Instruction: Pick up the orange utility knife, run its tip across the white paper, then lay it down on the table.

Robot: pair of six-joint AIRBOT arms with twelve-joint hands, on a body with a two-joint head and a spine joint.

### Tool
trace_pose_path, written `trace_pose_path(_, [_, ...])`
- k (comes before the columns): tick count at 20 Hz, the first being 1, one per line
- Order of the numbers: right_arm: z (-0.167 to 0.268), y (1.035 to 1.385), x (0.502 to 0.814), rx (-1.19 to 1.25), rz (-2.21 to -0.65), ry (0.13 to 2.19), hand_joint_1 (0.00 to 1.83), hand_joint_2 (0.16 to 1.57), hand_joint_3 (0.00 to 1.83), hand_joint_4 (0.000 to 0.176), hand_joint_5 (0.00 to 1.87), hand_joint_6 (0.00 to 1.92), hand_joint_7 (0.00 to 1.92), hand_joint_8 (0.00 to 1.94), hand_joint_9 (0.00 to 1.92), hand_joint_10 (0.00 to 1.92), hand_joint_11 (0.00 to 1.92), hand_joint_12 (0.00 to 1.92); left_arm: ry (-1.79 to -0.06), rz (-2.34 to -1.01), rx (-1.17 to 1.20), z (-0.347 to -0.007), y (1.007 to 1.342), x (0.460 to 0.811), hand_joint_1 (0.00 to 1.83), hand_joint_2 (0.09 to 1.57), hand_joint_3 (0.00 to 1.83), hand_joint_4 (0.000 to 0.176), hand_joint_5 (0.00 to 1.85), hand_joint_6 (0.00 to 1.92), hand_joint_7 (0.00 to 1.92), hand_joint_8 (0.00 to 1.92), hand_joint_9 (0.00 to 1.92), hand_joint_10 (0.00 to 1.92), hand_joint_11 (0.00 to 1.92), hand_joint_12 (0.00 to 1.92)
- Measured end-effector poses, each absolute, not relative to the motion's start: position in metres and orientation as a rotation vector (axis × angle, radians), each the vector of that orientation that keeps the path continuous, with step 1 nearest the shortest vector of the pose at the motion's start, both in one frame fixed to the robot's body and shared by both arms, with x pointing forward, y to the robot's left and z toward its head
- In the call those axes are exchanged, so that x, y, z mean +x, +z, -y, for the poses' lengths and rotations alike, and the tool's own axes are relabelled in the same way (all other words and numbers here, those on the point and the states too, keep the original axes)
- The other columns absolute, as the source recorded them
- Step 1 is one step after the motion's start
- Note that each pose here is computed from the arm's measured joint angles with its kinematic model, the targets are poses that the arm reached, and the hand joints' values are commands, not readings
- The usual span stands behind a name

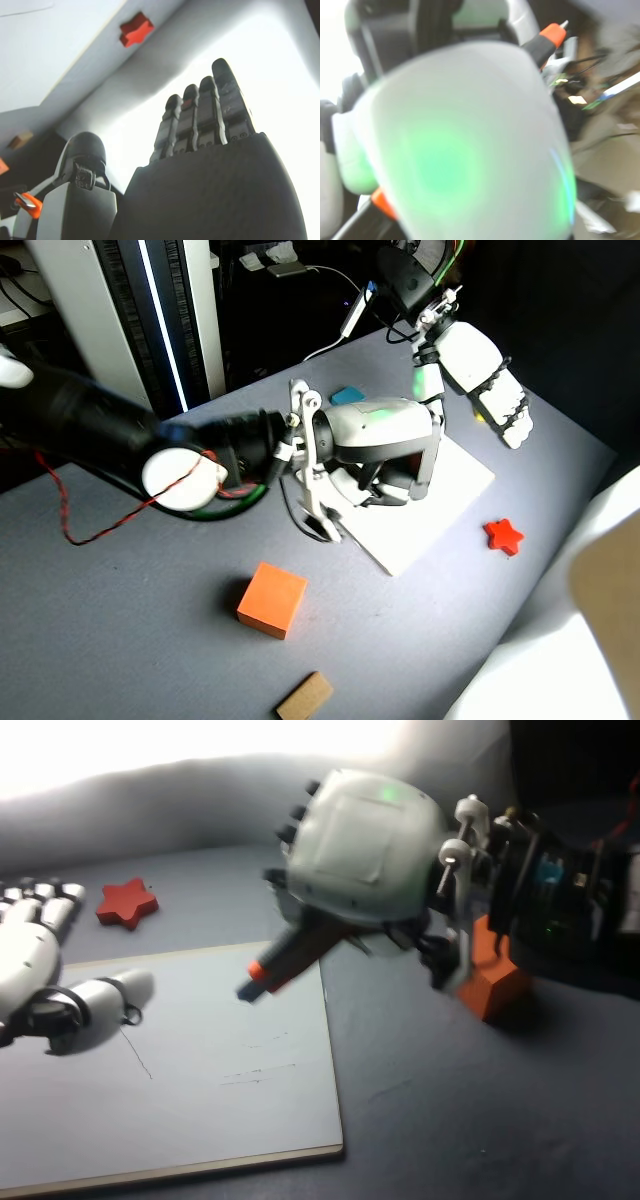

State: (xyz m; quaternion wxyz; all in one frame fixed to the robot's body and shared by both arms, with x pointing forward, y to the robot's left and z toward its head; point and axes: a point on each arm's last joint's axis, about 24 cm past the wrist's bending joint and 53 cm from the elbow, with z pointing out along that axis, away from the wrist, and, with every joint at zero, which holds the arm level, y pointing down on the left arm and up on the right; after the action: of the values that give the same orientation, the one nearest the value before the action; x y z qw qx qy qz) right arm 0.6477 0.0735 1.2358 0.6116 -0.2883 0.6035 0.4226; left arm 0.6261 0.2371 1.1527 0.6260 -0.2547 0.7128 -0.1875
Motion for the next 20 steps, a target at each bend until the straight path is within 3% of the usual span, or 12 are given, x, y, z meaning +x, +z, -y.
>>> trace_pose_path(4, [-0.053,1.194,0.642,-0.519,-1.714,0.991,1.53,0.98,0.62,0.176,1.46,1.92,1.63,1.94,1.74,1.92,1.79,1.92,-0.506,-1.689,-0.495,-0.206,1.152,0.622,0.02,1.29,0.00,0.000,0.00,0.00,0.02,0.00,0.01,0.00,0.00,0.46])
trace_pose_path(7, [-0.040,1.168,0.635,-0.481,-1.862,0.962,1.51,0.99,0.62,0.176,1.43,1.92,1.61,1.94,1.72,1.92,1.78,1.92,-0.534,-1.717,-0.478,-0.193,1.147,0.616,0.00,1.29,0.00,0.000,0.00,0.00,0.01,0.00,0.00,0.00,0.00,0.35])
trace_pose_path(11, [-0.023,1.129,0.630,-0.482,-1.975,0.904,1.51,0.99,0.61,0.176,1.42,1.92,1.60,1.94,1.70,1.92,1.75,1.92,-0.590,-1.737,-0.436,-0.170,1.147,0.612,0.00,1.30,0.00,0.000,0.00,0.00,0.00,0.00,0.00,0.00,0.00,0.37])
trace_pose_path(15, [-0.015,1.110,0.627,-0.501,-1.987,0.882,1.47,0.99,0.64,0.176,1.20,1.92,1.41,1.94,1.53,1.92,1.56,1.92,-0.639,-1.761,-0.379,-0.150,1.148,0.606,0.00,1.29,0.00,0.000,0.00,0.00,0.00,0.00,0.00,0.00,0.00,0.40])
trace_pose_path(16, [-0.017,1.110,0.627,-0.505,-1.970,0.888,1.09,0.89,1.00,0.000,0.80,1.92,1.31,1.94,1.43,1.92,1.42,1.92,-0.648,-1.764,-0.370,-0.146,1.148,0.604,0.00,1.30,0.00,0.000,0.00,0.00,0.00,0.00,0.00,0.00,0.00,0.41])
trace_pose_path(17, [-0.018,1.110,0.626,-0.513,-1.962,0.887,1.17,0.73,1.28,0.000,0.77,1.83,1.04,1.94,1.32,1.92,1.26,1.92,-0.656,-1.768,-0.366,-0.143,1.148,0.601,0.00,1.29,0.00,0.000,0.00,0.00,0.01,0.00,0.00,0.00,0.00,0.45])
trace_pose_path(18, [-0.018,1.109,0.626,-0.514,-1.963,0.889,1.18,0.72,1.28,0.000,0.73,1.81,0.96,1.94,1.23,1.92,1.14,1.92,-0.664,-1.771,-0.363,-0.139,1.147,0.599,0.00,1.29,0.00,0.000,0.00,0.00,0.01,0.00,0.00,0.00,0.00,0.46])
trace_pose_path(20, [-0.019,1.107,0.624,-0.536,-1.950,0.882,1.14,0.88,1.02,0.000,0.60,1.78,0.80,1.94,0.99,1.92,0.91,1.92,-0.684,-1.788,-0.353,-0.130,1.144,0.593,0.00,1.30,0.00,0.000,0.00,0.00,0.00,0.00,0.00,0.00,0.00,0.41])
